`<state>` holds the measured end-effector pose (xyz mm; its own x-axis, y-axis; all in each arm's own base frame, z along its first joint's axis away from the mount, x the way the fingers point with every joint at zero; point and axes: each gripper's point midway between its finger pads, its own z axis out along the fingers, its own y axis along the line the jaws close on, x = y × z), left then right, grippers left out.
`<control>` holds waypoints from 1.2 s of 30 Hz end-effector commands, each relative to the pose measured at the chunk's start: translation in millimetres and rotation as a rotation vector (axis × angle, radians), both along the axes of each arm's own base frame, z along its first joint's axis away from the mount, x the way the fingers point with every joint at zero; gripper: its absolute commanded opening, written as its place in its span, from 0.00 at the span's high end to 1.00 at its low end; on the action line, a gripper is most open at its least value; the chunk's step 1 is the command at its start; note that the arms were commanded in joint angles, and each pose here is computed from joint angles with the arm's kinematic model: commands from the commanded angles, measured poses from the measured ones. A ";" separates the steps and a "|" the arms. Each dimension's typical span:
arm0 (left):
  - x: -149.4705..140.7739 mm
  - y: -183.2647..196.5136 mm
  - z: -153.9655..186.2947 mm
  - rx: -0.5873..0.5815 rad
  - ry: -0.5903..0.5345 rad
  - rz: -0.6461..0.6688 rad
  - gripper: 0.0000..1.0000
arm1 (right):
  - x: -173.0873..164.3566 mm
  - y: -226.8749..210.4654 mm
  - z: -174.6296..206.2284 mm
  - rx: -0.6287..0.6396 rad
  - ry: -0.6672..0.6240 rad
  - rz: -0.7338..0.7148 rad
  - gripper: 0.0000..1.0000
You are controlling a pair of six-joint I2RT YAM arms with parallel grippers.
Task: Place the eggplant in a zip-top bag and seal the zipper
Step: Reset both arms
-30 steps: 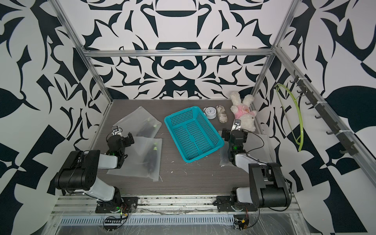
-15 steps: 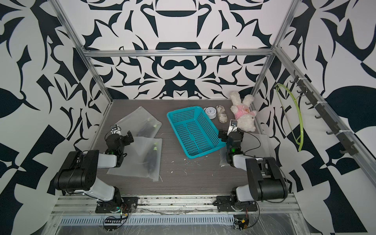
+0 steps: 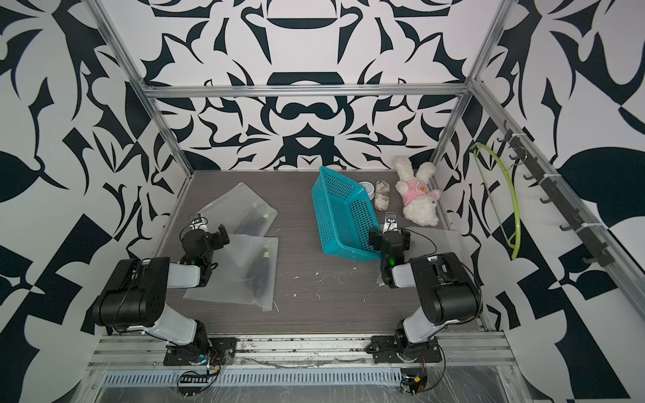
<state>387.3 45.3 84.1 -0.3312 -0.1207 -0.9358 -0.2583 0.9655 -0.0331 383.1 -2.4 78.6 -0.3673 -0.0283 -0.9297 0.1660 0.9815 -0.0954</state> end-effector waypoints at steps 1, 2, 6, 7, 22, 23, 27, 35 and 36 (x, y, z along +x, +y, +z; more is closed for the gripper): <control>1.9 1.0 6.4 -0.008 -0.020 0.002 0.00 | -1.0 1.5 5.1 -0.021 -0.005 0.023 0.00; 1.9 0.9 6.7 -0.008 -0.021 0.002 0.00 | -0.2 1.7 6.4 -0.018 -0.003 0.022 0.00; 1.8 1.0 6.4 -0.008 -0.020 0.002 0.00 | -1.3 2.4 11.1 -0.023 -0.024 0.026 0.00; 1.8 0.5 6.3 -0.008 -0.020 0.001 0.00 | -3.5 2.9 15.8 -0.018 -0.036 0.031 0.00; 1.9 0.8 6.6 -0.008 -0.021 0.002 0.00 | -21.6 -60.6 87.5 0.091 -0.139 -0.189 0.00; 1.8 0.8 6.4 -0.007 -0.020 0.002 0.00 | -22.3 -65.2 79.0 0.100 -0.118 -0.208 0.00; 1.9 0.7 6.6 -0.008 -0.021 0.002 0.00 | -21.7 -69.7 49.6 0.087 0.022 -0.230 0.00; 1.8 1.0 6.2 -0.007 -0.019 0.003 0.00 | -16.0 -31.8 33.7 0.209 0.036 -0.069 0.00; 1.8 1.0 6.4 -0.006 -0.019 0.002 0.00 | -16.4 -27.9 32.2 0.213 0.031 -0.053 0.00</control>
<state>387.3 45.2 84.1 -0.3316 -0.1207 -0.9357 -0.2580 0.9656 -0.0331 357.9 -50.7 97.9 -0.4475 0.1624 -0.8794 0.2944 0.9553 0.0267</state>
